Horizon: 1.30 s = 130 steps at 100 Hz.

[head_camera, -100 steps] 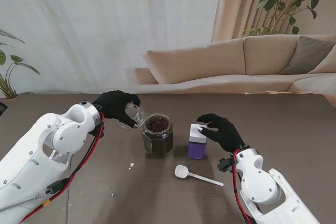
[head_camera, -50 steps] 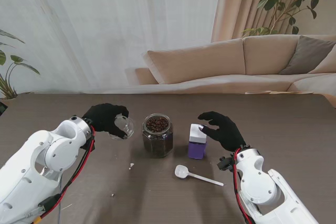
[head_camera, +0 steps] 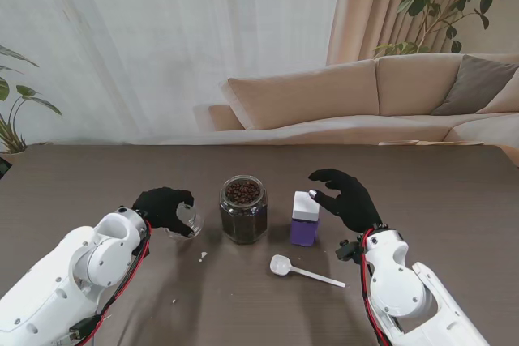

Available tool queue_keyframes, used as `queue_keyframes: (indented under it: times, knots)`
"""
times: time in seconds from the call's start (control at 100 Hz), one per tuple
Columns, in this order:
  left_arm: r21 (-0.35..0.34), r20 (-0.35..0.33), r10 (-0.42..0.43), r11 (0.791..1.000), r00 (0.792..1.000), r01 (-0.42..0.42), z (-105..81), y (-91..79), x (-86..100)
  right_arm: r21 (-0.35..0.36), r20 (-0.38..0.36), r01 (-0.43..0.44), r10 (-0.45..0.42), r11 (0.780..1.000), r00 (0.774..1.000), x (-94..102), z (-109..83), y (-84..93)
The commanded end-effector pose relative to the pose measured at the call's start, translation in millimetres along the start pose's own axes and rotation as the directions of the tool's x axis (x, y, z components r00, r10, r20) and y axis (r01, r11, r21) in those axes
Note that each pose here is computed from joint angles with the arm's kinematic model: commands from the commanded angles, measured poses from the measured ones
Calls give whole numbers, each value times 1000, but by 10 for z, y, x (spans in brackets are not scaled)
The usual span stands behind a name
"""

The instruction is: Portion coffee beans from the glass jar into the coffee jar

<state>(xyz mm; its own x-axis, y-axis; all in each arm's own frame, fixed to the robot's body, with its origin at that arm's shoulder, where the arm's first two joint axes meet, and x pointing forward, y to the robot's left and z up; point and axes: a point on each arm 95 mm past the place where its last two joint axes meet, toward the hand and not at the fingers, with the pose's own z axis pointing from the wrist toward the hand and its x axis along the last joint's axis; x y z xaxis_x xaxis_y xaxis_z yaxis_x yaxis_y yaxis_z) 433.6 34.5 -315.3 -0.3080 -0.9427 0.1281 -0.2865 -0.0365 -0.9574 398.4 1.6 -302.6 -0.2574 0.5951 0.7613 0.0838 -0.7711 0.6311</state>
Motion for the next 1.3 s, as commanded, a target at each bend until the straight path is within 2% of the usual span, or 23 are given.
queue_keyframes:
  times: [0.0,0.26,0.51,0.84,1.29]
  knots:
    - [-25,17,-21,999,1000,21,21,140,-2,15,-3,-7,7,1000,1000,21,-20,-37]
    - [-33,54,-35,999,998,37,61,352,-25,11,-3,-10,10,1000,1000,24,-20,-46]
    - [-38,76,-38,998,996,41,88,447,-13,11,-1,-13,13,1000,1000,23,-21,-44]
    - [-97,81,8,995,997,0,56,452,-13,18,1,-15,15,1000,1000,24,-23,-45]
    - [-125,62,69,990,996,-61,53,384,2,20,4,-16,16,1000,1000,23,-20,-45]
